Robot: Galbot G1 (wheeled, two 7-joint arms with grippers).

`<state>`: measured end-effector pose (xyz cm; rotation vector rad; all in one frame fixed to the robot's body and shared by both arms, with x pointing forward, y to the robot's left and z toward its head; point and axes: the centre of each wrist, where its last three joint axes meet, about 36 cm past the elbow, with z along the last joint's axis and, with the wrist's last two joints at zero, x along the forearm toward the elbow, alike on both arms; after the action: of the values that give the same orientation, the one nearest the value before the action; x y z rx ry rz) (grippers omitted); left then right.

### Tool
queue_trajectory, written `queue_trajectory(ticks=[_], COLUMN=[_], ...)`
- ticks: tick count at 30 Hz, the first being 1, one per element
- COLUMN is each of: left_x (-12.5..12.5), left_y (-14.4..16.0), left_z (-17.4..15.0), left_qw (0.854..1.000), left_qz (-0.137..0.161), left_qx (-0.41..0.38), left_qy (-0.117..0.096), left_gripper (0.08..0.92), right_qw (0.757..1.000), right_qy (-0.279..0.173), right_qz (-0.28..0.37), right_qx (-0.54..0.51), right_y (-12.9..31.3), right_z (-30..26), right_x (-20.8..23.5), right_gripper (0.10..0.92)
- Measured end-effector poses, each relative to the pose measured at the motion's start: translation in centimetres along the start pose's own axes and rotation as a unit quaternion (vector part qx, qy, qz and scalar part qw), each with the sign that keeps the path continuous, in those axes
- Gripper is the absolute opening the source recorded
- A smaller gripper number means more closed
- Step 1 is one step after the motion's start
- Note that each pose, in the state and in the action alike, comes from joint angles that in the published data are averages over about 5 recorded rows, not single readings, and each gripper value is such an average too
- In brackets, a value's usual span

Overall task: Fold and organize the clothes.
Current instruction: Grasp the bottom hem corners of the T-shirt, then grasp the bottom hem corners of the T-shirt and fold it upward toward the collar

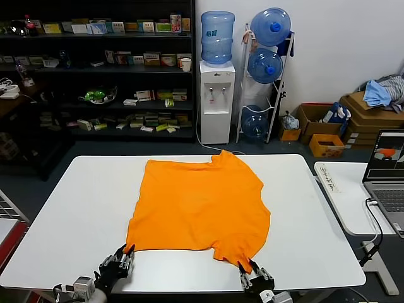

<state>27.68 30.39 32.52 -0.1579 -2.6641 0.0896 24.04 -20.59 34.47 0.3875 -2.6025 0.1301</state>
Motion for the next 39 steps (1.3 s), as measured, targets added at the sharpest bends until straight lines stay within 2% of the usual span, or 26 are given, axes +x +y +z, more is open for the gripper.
queue_trajectory(ticks=[3, 7, 16, 26, 30, 34, 39], left_x=[0.2, 0.5, 1.6, 4.6, 5.2, 4.7, 2.7], left_y=[-0.1, -0.2, 0.0, 0.9, 0.6, 0.3, 0.1], left_z=[0.0, -0.1, -1.2, -2.9, -3.6, -4.4, -5.9], left_qw=[1.0, 1.0, 1.0, 0.999, 0.999, 0.999, 0.999], left_qz=[0.0, 0.0, 0.001, 0.014, 0.018, 0.02, 0.023], left_qx=[0.001, 0.003, 0.01, 0.015, 0.02, 0.025, 0.036], left_qy=[-0.001, -0.003, 0.0, 0.041, 0.047, 0.03, -0.019], left_gripper=[0.16, 0.098, 0.097, 0.097, 0.097, 0.097, 0.097], right_qw=[1.0, 1.0, 1.0, 1.0, 1.0, 0.999, 0.998], right_qy=[-0.004, -0.007, 0.008, 0.022, 0.007, -0.017, -0.046], right_qz=[0.002, 0.004, 0.006, 0.0, 0.002, 0.009, 0.018], right_qx=[0.001, 0.001, -0.004, -0.015, -0.025, -0.034, -0.041], right_y=[-0.1, -0.3, -0.7, -0.7, -0.9, -1.5, -2.5], right_z=[-0.2, -0.6, -2.0, -3.6, -4.2, -4.8, -5.8], right_x=[0.3, 0.9, 4.2, 8.0, 7.6, 5.9, 2.5], right_gripper=[0.158, 0.125, 0.125, 0.125, 0.125, 0.125, 0.125])
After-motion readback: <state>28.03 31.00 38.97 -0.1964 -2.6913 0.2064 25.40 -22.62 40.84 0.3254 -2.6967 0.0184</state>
